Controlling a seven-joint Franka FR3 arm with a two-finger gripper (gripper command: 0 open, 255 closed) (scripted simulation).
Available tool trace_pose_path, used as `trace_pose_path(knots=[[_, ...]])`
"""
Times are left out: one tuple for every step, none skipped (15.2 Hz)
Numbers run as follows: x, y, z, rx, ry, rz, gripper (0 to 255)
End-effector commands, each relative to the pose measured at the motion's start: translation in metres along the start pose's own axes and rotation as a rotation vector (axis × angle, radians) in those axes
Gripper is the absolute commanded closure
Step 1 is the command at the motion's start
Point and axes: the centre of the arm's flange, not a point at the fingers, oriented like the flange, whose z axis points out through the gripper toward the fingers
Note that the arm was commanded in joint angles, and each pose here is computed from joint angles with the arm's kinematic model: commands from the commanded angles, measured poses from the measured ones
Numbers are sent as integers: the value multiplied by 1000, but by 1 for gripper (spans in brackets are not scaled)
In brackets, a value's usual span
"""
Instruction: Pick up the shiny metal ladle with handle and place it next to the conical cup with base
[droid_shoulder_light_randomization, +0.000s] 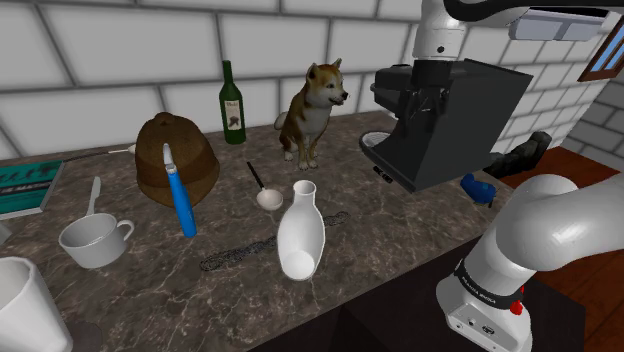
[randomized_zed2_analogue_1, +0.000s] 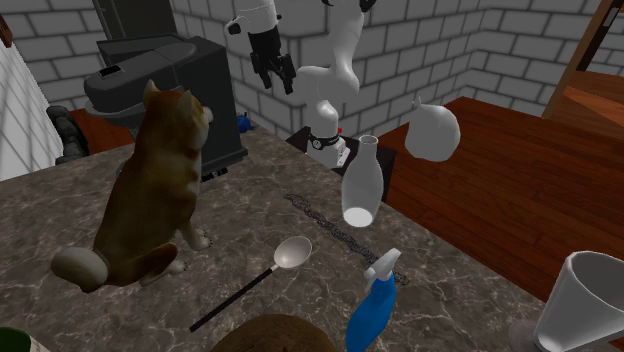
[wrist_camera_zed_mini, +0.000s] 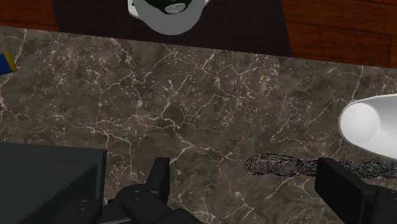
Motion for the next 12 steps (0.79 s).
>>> trace_pose_path(knots=[[0,0,0,0,0,0,0],[9,-8,6,-1,3,3,0],[17,-16,11,-2,5,5,0],[26,-24,17,-4,8,8,0],[34,-32,23,-5,10,10,0],[43,-40,28,-6,13,13,0],[52,-48,34,-7,15,15,0],[60,-56,40,-8,18,18,0],[69,-64,45,-10,20,20,0],[78,-72,51,-11,23,23,0],[87,-79,56,-12,26,26,0],[96,-87,62,-13,28,28,0]])
